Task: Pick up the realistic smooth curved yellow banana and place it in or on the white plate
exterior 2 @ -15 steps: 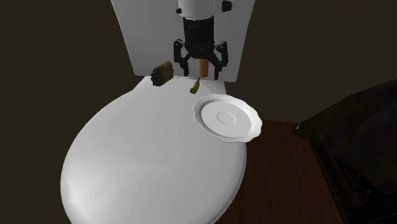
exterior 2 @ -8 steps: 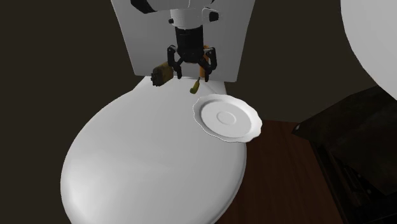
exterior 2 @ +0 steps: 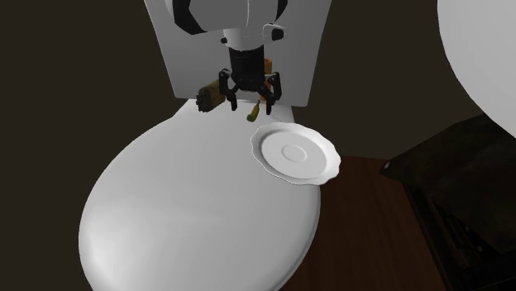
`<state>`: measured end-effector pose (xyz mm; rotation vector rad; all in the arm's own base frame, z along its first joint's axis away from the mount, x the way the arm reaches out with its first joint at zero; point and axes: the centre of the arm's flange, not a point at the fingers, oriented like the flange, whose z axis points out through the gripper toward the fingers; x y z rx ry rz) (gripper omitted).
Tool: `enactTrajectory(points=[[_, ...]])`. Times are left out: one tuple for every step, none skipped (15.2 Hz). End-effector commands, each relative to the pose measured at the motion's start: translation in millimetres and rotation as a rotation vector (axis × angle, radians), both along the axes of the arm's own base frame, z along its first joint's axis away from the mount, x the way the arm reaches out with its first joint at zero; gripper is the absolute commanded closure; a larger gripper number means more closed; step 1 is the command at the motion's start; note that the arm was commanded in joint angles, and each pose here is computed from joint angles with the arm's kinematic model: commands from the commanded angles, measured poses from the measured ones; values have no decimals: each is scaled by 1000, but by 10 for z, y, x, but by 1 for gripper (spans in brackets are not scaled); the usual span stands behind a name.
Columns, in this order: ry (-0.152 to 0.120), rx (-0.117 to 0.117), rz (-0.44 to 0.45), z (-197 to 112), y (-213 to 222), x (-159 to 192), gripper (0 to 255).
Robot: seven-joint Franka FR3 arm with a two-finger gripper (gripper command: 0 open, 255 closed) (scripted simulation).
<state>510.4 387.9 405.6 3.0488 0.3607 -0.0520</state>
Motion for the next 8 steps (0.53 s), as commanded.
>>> enactTrajectory(points=[[0, 0, 0, -2, 1, 0, 0], [0, 0, 0, -2, 1, 0, 0], [0, 0, 0, -1, 1, 0, 0], [0, 0, 0, -1, 1, 0, 255], [0, 0, 0, -1, 1, 0, 255], [0, 0, 0, -1, 1, 0, 255], [0, 0, 0, -1, 1, 0, 255], [0, 0, 0, -1, 1, 0, 255]])
